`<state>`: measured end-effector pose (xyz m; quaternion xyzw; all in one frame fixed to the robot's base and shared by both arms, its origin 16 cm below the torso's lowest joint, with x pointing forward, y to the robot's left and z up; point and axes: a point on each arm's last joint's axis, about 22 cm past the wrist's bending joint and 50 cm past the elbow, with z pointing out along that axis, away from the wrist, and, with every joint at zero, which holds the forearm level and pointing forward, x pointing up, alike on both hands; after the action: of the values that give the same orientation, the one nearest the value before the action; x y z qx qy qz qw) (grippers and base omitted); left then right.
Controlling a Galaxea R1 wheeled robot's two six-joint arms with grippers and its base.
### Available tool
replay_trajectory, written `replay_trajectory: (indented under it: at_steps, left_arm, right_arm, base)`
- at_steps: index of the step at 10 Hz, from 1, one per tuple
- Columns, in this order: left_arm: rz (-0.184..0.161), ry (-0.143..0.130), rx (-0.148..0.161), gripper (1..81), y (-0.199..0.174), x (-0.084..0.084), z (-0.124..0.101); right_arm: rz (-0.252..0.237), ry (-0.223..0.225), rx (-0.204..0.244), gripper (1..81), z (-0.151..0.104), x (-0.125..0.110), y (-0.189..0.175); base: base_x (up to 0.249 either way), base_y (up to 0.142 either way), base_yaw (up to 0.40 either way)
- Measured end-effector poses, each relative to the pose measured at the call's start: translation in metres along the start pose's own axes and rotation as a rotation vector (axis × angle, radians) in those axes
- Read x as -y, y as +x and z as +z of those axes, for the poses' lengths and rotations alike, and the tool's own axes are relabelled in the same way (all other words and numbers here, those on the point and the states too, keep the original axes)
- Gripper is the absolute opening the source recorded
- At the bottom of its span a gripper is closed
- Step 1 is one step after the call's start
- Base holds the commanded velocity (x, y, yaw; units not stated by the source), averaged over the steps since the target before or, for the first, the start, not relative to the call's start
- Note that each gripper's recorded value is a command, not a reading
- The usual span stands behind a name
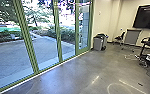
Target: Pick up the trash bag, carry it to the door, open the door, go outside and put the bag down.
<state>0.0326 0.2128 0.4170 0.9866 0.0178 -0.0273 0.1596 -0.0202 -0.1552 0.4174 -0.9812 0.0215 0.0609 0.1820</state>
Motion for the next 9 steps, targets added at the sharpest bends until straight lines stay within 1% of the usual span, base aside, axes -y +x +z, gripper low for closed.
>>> replay_trajectory:
  at_steps: [2, 3, 5, 9]
  left_arm:
    - [-0.001, 0.004, 0.000, 1.0, -0.0005, 0.0033, -0.0009]
    - [-0.001, 0.007, -0.004, 1.0, 0.0015, 0.0050, -0.0014]
    - [-0.001, 0.003, -0.002, 1.0, -0.0002, 0.0020, -0.0005]
    - [0.000, 0.003, -0.003, 1.0, 0.0006, 0.0024, -0.0006]
  right_arm:
    - [-0.001, 0.004, 0.000, 81.1, 0.0008, 0.0029, -0.0003]
    - [-0.001, 0.006, 0.000, 81.1, 0.0012, 0.0048, 0.0000]
    - [0.000, 0.000, 0.000, 81.1, 0.0001, 0.0003, -0.0001]
    - [-0.001, 0.002, 0.000, 81.1, 0.0005, 0.0019, 0.0001]
  base:
    - [0.165, -0.065, 0.000]
    - [0.165, -0.066, 0.000]
    - [0.165, -0.065, 0.000]
    - [0.165, -0.066, 0.000]
